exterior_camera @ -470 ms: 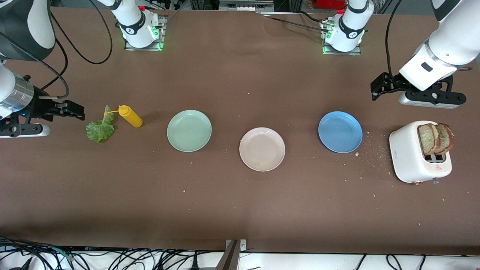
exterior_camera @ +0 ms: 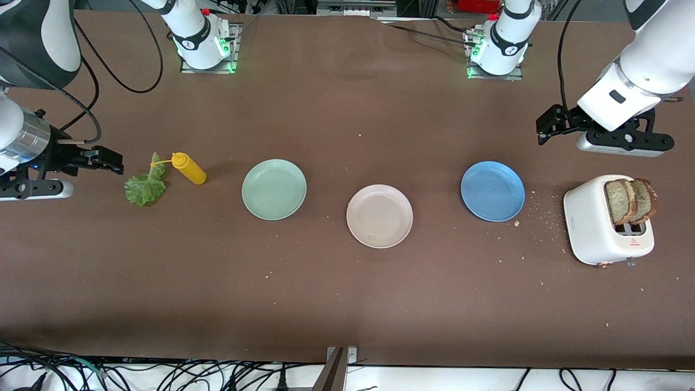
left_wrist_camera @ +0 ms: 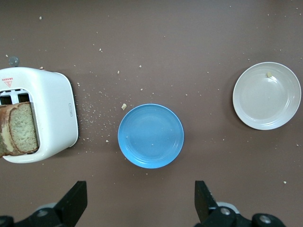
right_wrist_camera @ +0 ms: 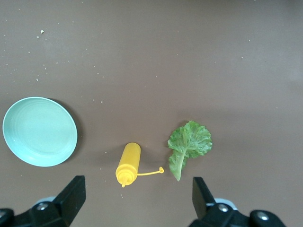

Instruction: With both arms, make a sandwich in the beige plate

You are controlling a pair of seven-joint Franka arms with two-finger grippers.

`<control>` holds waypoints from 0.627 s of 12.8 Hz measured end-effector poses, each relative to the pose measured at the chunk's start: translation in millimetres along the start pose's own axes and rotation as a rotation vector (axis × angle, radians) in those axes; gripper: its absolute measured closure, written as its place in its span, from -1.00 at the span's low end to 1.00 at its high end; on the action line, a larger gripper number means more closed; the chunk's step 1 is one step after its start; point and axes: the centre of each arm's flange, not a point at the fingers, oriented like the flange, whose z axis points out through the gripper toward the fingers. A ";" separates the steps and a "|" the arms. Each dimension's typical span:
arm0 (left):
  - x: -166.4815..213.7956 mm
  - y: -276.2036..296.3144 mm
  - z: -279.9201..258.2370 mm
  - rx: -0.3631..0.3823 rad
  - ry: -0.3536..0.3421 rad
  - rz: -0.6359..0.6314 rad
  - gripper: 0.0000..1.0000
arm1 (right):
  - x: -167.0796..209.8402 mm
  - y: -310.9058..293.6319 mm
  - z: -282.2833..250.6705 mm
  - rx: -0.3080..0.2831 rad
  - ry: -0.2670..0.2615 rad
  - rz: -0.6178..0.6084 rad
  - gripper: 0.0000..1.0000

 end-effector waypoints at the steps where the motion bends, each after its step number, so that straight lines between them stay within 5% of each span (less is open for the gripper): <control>1: 0.0 0.0 -0.1 0.000 0.000 0.000 -1.00 | 0.1 0.0 0.2 0.000 0.000 0.000 -1.00; 8: -0.1 0.0 0.0 0.000 -0.001 0.000 -1.00 | 2.1 -0.5 4.9 -0.002 -0.008 0.001 -1.00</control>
